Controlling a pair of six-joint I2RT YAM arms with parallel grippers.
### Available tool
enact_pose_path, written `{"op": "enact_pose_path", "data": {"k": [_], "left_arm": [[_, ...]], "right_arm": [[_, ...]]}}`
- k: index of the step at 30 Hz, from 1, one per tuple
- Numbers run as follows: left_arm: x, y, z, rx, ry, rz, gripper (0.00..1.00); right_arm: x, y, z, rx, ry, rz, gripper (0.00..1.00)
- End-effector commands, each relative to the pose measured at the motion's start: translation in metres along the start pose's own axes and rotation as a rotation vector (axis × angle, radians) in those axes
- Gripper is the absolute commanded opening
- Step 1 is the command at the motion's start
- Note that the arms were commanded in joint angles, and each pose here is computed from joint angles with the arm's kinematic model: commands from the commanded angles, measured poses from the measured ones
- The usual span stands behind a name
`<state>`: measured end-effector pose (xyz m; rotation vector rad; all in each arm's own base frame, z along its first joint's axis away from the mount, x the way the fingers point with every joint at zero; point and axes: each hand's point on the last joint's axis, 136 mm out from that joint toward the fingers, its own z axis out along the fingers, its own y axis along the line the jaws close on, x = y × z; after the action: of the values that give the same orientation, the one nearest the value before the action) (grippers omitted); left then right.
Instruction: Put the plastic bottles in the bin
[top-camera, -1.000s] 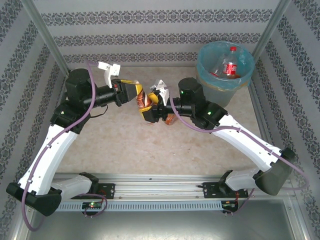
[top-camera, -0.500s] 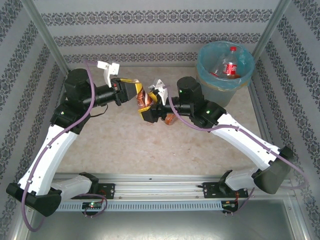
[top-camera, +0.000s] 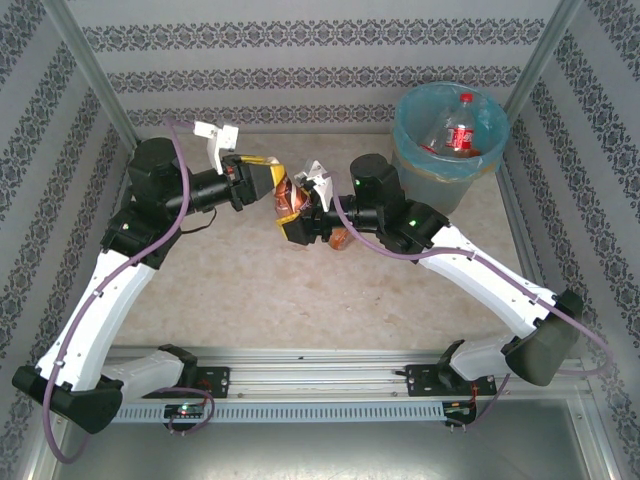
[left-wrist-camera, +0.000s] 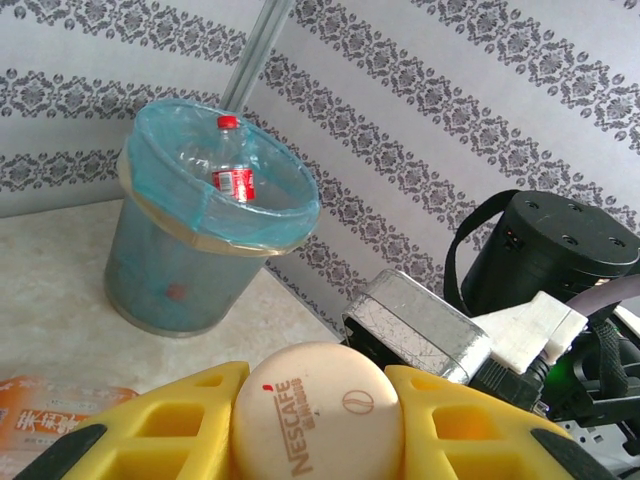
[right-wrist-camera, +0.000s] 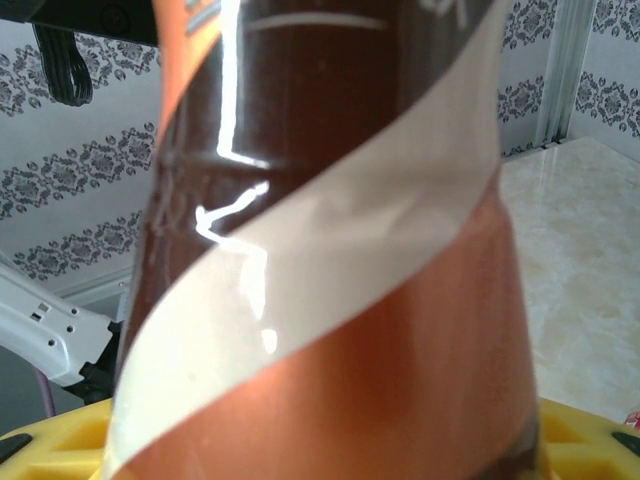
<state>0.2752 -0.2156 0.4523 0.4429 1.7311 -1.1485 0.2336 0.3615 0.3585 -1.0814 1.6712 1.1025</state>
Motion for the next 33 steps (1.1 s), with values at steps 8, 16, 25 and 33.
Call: {"op": "enact_pose_path", "data": {"k": [8,16,25,33], "left_arm": [[-0.026,0.019,-0.026,-0.181,-0.207,0.094,0.84],[-0.028,0.039,-0.034,-0.288,-0.265,0.089,0.94],[-0.005,0.054,-0.028,-0.289,-0.244,0.006,0.95],[0.013,0.066,-0.023,-0.302,-0.203,-0.031,0.95]], "right_arm": [[-0.014,-0.014,-0.018,0.056,-0.024,0.018,0.46],[-0.024,-0.061,-0.071,0.259,-0.069,0.058,0.46],[-0.052,-0.162,-0.198,0.711,-0.214,0.202,0.47],[-0.054,-0.226,-0.26,1.016,-0.218,0.192,0.47]]}}
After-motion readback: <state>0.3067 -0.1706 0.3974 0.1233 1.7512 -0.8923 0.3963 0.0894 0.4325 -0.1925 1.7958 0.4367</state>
